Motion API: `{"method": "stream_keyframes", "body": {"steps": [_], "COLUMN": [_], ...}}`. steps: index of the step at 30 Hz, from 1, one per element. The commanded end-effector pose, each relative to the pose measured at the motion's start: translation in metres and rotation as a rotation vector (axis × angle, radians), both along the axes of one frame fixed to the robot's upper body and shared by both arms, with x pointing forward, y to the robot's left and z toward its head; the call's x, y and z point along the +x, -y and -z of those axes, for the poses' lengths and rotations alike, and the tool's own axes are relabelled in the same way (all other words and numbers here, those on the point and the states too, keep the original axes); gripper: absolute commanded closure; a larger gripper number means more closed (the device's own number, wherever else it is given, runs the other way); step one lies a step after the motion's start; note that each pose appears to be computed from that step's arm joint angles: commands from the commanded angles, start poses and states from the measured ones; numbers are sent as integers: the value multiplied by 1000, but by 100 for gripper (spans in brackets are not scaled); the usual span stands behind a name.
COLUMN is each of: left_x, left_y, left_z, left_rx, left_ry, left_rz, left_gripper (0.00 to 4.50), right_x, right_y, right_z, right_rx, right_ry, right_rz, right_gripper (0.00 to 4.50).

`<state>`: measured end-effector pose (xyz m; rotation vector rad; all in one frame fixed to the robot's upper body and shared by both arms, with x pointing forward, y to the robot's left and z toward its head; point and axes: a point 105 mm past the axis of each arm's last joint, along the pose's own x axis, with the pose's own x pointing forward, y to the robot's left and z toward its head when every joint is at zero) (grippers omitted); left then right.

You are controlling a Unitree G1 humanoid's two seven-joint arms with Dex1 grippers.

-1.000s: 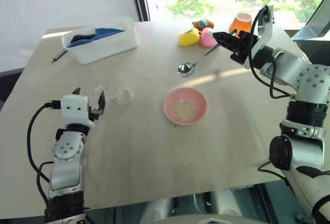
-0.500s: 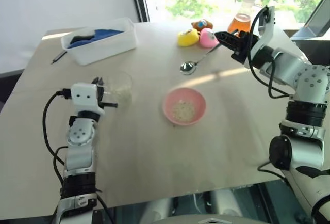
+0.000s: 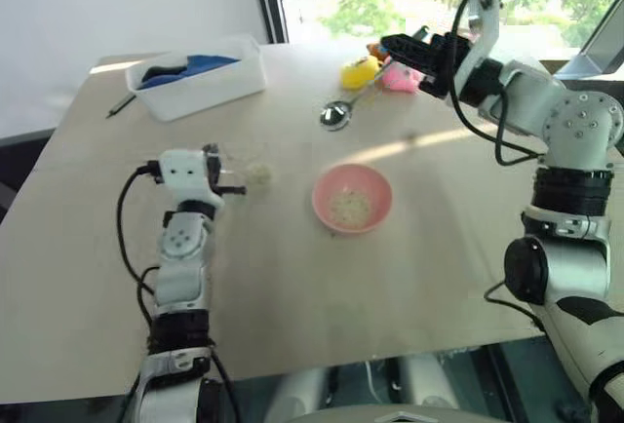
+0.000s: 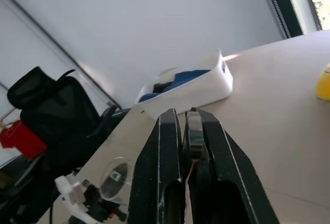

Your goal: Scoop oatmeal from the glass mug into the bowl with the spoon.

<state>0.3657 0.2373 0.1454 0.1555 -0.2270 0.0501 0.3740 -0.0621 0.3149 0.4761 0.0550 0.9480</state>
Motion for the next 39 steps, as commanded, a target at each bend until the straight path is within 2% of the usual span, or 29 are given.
{"method": "stream_keyframes", "body": {"steps": [1, 4, 7, 10, 17, 26, 28, 31, 35, 39], "left_x": [7, 9, 10, 13, 11, 14, 15, 15, 16, 16], "left_y": [32, 45, 51, 66, 85, 97, 97, 96, 94, 95], "left_z": [-12, -13, -14, -14, -15, -22, -23, -25, -23, -18], "left_rx": [52, 79, 94, 124, 171, 224, 231, 241, 257, 267], "left_ry": [-2, -23, -29, -42, -44, -38, -35, -30, -36, -46], "left_rz": [131, 192, 219, 293, 404, 451, 452, 451, 448, 451], "left_gripper": [449, 449, 449, 449, 449, 449, 449, 449, 449, 449], "right_x": [-16, -23, -20, -13, -14, -28, -30, -30, -18, -8], "right_y": [-28, -42, -47, -55, -71, -92, -94, -95, -86, -73], "right_z": [-28, -22, -15, 11, 41, 83, 87, 91, 83, 72], "right_rx": [-25, -102, -137, -276, -501, -637, -625, -523, -385, -290], "right_ry": [145, 207, 226, 287, 457, 568, 541, 383, 160, 24], "right_rz": [-96, -154, -149, -128, -142, -234, -245, -243, -172, -118], "right_gripper": [450, 450, 450, 450, 450, 450, 450, 450, 450, 450]}}
